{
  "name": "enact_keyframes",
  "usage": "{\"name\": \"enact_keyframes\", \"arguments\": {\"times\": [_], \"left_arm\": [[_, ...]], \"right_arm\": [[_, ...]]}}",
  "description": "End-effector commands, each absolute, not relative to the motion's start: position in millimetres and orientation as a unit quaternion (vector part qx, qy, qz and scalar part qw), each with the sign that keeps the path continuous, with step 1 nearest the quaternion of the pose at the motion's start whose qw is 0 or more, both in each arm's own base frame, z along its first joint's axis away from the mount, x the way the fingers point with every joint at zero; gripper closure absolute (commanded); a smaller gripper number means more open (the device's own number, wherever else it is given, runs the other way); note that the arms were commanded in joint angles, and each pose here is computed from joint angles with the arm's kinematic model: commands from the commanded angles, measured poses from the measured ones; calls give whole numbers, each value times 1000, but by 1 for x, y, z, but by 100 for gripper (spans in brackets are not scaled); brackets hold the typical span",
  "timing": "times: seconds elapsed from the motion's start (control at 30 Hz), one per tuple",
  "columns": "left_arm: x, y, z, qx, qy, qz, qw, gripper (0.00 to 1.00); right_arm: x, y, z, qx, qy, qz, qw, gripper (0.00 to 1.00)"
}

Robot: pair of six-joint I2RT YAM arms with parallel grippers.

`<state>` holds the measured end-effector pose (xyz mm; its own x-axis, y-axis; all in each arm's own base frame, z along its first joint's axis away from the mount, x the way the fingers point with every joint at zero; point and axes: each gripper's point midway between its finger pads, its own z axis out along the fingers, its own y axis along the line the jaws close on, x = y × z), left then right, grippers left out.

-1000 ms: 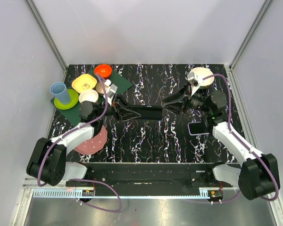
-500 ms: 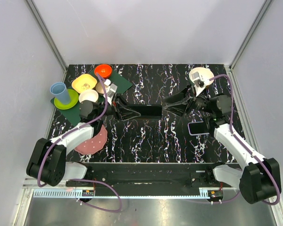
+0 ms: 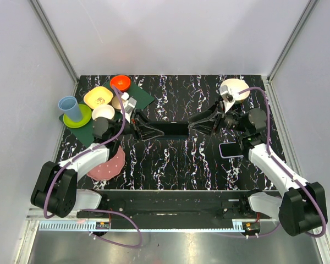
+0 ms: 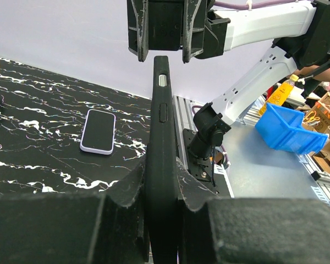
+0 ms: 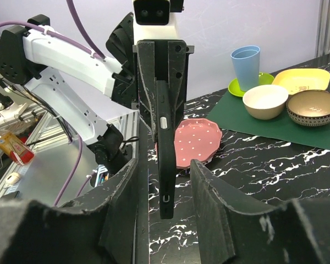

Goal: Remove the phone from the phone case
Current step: Remove the phone case from the phone.

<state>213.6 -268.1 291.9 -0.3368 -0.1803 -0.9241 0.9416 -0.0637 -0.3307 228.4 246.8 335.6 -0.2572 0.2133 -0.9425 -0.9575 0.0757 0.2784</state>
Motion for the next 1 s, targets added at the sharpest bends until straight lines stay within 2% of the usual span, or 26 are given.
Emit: {"name": "enact_keyframes", "arguments": {"times": [0.0, 0.07, 0.23, 0.47, 0.7, 0.97], "left_arm": [[215, -266, 323, 386, 470, -611, 507, 100], [214, -266, 323, 388, 469, -611, 506, 100], [212, -266, 324, 390, 466, -613, 505, 100], [208, -265, 325, 398, 459, -612, 507, 100], [198, -262, 330, 419, 441, -607, 511, 100], [194, -262, 331, 426, 436, -606, 511, 100]], "right_arm": [[232, 248, 343, -348, 526, 578, 517, 55], [233, 249, 342, -345, 529, 580, 515, 58], [232, 249, 343, -341, 530, 585, 510, 72], [232, 249, 342, -338, 532, 588, 507, 88], [233, 250, 343, -327, 536, 597, 499, 97], [237, 251, 341, -311, 546, 604, 490, 99]]}}
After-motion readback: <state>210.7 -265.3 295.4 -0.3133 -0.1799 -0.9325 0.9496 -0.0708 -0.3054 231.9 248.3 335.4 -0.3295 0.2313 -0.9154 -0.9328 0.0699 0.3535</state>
